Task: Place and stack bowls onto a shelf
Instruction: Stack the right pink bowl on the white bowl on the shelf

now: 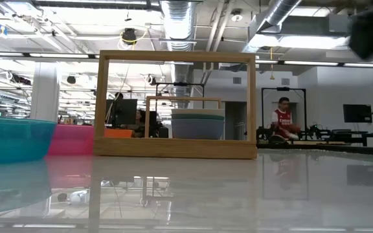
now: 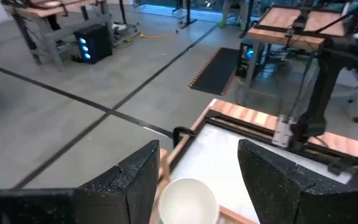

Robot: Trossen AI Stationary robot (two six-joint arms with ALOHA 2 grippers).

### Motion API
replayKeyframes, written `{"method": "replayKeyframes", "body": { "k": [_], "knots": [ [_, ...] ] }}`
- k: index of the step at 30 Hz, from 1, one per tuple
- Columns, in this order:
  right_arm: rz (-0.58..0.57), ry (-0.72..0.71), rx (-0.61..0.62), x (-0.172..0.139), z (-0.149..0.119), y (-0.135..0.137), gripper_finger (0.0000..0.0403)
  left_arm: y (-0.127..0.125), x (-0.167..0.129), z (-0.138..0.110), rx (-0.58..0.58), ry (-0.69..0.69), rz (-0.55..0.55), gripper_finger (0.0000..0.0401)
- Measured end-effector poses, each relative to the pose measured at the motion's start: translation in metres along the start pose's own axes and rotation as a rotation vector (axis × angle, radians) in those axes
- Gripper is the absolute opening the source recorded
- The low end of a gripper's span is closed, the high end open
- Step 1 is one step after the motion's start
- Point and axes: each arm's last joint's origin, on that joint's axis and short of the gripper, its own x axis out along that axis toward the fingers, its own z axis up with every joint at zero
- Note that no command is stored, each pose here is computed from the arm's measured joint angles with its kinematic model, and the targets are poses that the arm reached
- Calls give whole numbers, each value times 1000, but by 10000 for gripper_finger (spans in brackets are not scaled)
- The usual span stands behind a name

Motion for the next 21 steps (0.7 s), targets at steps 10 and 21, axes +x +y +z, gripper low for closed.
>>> {"method": "replayKeyframes", "body": {
  "k": [10, 21],
  "knots": [
    [178, -643, 304, -160, 38, -74, 27, 2, 0, -2, 37, 16, 48, 203],
    [33, -1125, 590, -262, 97, -150, 27, 2, -1, -3, 38, 29, 62, 203]
  ]
}}
